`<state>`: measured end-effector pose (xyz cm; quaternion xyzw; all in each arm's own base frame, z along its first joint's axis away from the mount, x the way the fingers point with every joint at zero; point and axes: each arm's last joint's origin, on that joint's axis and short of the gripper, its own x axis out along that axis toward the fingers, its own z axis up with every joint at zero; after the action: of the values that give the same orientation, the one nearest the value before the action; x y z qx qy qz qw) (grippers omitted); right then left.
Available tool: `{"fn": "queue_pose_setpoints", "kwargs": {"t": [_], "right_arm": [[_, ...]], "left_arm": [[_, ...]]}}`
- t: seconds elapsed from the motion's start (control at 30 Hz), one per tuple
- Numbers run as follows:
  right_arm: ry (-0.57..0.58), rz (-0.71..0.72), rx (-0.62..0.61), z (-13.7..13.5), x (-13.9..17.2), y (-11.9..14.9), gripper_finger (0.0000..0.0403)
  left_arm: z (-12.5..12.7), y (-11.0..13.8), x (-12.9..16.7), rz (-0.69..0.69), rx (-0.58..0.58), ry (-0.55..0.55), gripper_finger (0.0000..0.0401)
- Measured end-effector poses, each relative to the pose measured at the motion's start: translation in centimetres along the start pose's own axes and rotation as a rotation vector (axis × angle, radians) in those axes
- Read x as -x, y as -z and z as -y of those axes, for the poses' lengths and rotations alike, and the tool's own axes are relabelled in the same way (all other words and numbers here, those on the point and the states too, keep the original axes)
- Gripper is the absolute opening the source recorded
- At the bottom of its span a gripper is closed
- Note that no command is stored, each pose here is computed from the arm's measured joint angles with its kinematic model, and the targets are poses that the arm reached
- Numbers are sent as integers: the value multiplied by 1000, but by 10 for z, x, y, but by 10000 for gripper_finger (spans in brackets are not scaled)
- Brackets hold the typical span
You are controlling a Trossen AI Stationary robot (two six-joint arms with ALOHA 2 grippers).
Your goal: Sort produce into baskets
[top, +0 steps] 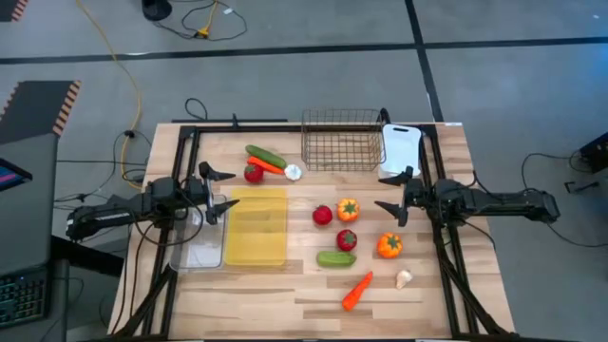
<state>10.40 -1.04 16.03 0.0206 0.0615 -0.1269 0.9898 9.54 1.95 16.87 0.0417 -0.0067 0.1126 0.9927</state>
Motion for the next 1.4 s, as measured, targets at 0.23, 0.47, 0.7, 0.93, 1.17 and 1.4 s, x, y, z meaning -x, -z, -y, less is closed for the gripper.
{"fn": "queue_pose_setpoints", "kwargs": {"t": [0.23,0.47,0.7,0.93,1.17,1.4], "right_arm": [[0,0,0,0,0,0,382],[0,0,0,0,0,0,382],[0,0,0,0,0,0,382],[0,0,0,0,0,0,382],[0,0,0,0,0,0,382],[0,0,0,0,0,0,382]], "left_arm": [[0,0,0,0,0,0,371],[0,0,0,0,0,0,371],[0,0,0,0,76,1,371],[0,0,0,1,148,-6,371],[0,0,0,3,181,-9,371],[-5,-5,1,70,291,-165,371]]}}
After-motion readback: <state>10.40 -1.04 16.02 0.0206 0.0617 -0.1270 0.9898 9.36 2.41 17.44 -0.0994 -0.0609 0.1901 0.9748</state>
